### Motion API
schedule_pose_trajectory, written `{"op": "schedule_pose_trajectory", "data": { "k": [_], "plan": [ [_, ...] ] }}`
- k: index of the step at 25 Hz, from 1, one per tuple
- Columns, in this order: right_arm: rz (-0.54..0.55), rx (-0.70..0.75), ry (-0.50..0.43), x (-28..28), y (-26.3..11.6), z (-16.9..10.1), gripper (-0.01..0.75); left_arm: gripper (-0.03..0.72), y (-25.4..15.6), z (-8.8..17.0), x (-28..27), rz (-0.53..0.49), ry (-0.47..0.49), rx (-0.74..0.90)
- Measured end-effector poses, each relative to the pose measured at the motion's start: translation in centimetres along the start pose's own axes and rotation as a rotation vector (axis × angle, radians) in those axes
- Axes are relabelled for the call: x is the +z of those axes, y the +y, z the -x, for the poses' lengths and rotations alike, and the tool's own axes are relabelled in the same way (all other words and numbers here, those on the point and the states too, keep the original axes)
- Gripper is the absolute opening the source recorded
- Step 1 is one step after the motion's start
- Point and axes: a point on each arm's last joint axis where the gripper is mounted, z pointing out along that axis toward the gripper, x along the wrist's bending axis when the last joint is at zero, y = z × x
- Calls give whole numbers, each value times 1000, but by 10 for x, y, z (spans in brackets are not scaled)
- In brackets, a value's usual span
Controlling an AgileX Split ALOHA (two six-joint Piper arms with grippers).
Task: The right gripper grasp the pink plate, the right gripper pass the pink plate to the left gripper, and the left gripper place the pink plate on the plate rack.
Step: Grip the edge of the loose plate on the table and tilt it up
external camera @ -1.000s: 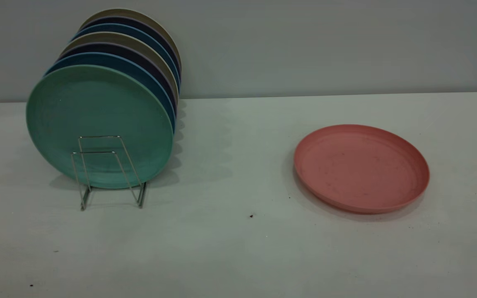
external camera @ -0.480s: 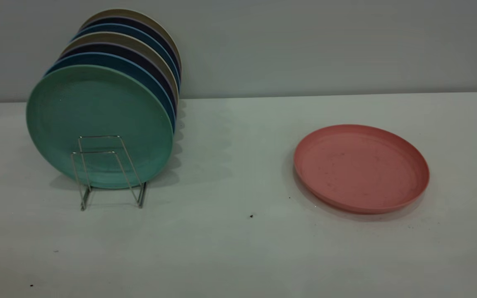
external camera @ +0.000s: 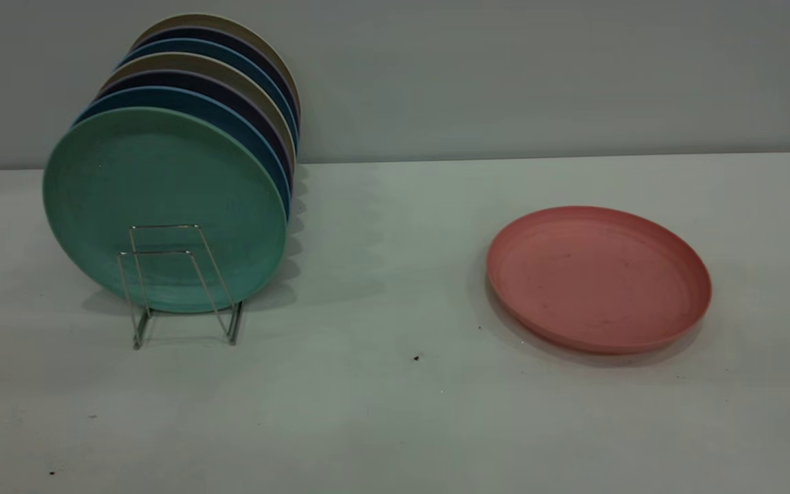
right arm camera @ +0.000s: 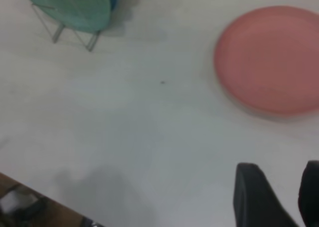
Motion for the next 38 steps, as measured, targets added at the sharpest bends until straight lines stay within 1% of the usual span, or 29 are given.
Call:
{"op": "schedule_pose_trajectory", "data": {
  "k": [2, 4, 6, 9, 13, 15, 18, 21, 22, 25, 30, 34, 38],
  "plan": [
    [-21, -4, 21, 18, 8, 4, 260, 445, 4, -2, 13, -9, -23, -28],
    [-42, 11, 36, 38, 17, 10, 281, 445, 8, -5, 21, 10, -29, -62],
    [-47, 13, 32, 56, 30, 16, 301, 445, 12, -8, 27, 31, -25, -89],
    [-97, 35, 16, 90, 43, 29, 312, 445, 14, -10, 31, 54, -9, -97],
    [-241, 90, 29, 145, 46, 53, 313, 445, 16, -12, 32, 71, -3, -115],
    [-325, 117, 55, 173, 42, 70, 314, 445, 16, -12, 34, 58, -5, -122],
    [-397, 169, 115, 198, 37, 94, 316, 445, 14, -14, 41, 22, -8, -130],
    [-400, 228, 175, 207, 37, 113, 317, 445, 12, -16, 47, -8, -7, -139],
    [-387, 247, 179, 208, 37, 120, 317, 445, 12, -17, 49, -16, -6, -142],
    [-354, 289, 149, 204, 36, 139, 317, 445, 10, -19, 54, -34, -1, -149],
    [-329, 397, 84, 201, 22, 177, 331, 445, 7, -23, 67, -80, -8, -179],
    [-328, 427, 85, 209, 10, 188, 381, 445, 7, -24, 78, -85, -42, -193],
    [-354, 434, 50, 225, -5, 199, 402, 445, 11, -21, 81, -43, -86, -196]
  ]
}}
